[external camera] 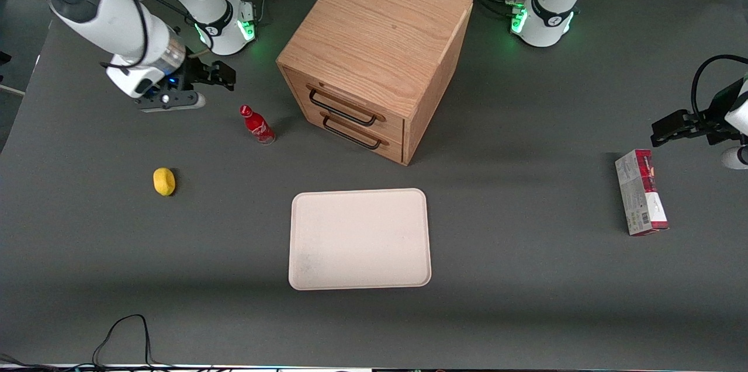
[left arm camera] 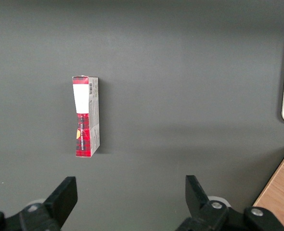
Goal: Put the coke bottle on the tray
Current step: 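Lower the open right gripper over the bottle's middle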
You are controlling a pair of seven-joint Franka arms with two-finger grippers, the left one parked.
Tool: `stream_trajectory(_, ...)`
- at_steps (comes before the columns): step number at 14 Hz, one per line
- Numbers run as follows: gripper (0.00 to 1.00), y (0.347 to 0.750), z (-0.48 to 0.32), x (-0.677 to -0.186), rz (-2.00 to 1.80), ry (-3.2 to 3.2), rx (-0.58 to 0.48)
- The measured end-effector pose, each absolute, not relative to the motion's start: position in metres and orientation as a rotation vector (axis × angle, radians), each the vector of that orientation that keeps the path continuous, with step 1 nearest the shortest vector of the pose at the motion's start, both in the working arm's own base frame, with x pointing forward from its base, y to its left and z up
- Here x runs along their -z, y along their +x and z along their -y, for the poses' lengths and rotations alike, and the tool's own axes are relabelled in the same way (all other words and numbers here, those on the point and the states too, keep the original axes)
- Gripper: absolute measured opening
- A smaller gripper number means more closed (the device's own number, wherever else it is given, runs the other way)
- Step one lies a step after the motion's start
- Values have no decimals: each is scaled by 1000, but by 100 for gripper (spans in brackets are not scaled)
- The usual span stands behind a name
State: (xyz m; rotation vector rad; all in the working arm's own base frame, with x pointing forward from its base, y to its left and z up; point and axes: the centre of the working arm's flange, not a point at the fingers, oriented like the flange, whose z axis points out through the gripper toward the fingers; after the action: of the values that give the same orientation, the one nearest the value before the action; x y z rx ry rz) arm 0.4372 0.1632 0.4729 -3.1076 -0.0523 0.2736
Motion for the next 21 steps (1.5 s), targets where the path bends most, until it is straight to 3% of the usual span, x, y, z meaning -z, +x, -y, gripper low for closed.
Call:
stream_trajectory(5, 100, 422, -164, -399, 52, -3099, -167)
stream_trajectory(10, 100, 410, -160, -361, 47, -3099, -125)
stream_trajectory(21, 100, 396, -168, -314, 91, -3127, -173)
